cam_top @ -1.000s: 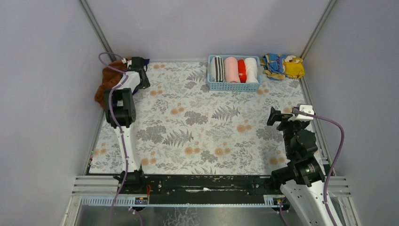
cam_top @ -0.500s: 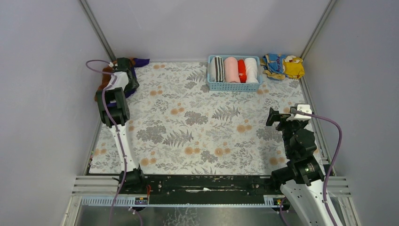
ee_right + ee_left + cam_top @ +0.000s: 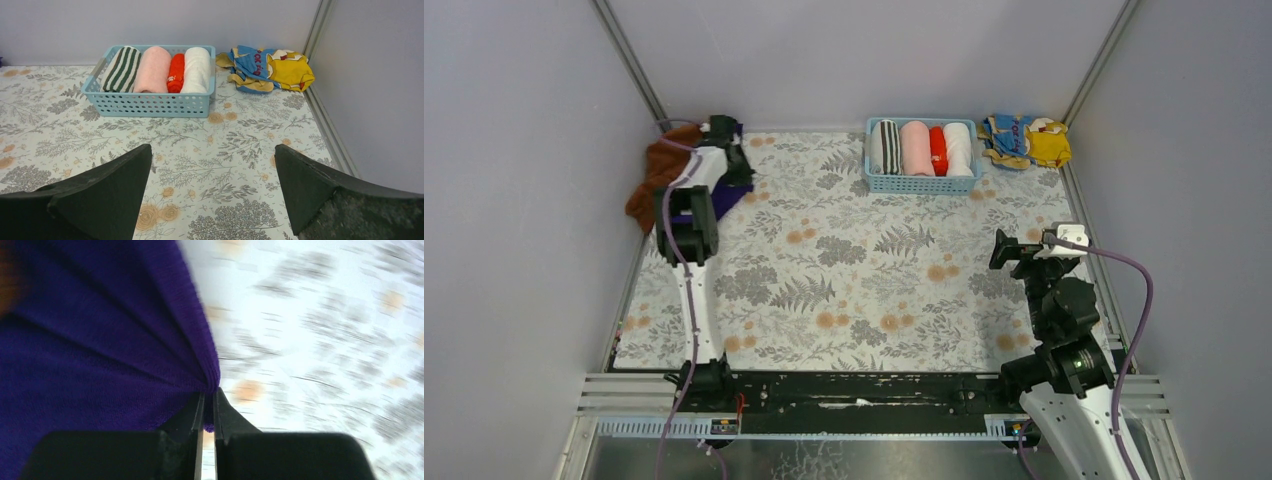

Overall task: Roll the towels
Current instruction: Pick up the towel at the corner of the board.

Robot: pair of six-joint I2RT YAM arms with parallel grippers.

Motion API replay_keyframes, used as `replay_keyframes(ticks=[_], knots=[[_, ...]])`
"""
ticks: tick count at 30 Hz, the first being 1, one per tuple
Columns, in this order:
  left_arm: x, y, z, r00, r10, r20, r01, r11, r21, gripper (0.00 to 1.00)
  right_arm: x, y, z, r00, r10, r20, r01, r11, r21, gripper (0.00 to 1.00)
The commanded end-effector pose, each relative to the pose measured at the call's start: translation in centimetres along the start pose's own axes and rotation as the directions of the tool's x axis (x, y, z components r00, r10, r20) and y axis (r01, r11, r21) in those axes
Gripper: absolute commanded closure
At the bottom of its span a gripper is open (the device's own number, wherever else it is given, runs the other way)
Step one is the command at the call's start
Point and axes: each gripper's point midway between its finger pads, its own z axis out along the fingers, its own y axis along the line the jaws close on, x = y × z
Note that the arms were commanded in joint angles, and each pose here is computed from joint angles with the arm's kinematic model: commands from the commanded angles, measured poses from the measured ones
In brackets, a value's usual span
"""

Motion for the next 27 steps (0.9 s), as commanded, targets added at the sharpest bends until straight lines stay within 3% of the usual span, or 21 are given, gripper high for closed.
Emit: replay_keyframes(ticks=[1,5,10,16,23,27], knots=[[3.2,-14.1,-3.5,0.987,0.141,-0.081,-0.109,0.943,0.314,1.00,-2.2,0.4,-0.2,0.996,0.034,0.083,-0.032,0.999,-0.027,0.01],[1.9,-22.2,-9.7,0.976,0.214,0.029,-0.200,0.850,0.487,1.00,-2.4,0.4,-0.5,0.996,0.038,0.087,-0.035,0.999,-0.032,0.01],[1.7,-27.3,-17.6,0.965,0.231,0.121,-0.253,0.723,0.643,0.97,-2.5,0.6,-0.6,0.995,0.042,0.090,-0.038,0.998,-0.044,0.01],[2.2,-29.8,-27.1,0.942,0.254,0.222,-0.333,0.603,0.725,0.97,-2.8,0.9,-0.7,0.994,0.046,0.098,-0.040,0.997,-0.065,0.01],[2.1,-30.0,-39.6,0.904,0.218,0.367,-0.427,0.471,0.772,0.92,-3.1,1.2,-1.0,0.992,0.055,0.111,-0.046,0.995,-0.084,0.01],[4.8,-30.2,-45.0,0.888,0.229,0.398,-0.458,0.385,0.801,0.92,-3.3,1.5,-1.0,0.992,0.058,0.115,-0.046,0.994,-0.103,0.01]])
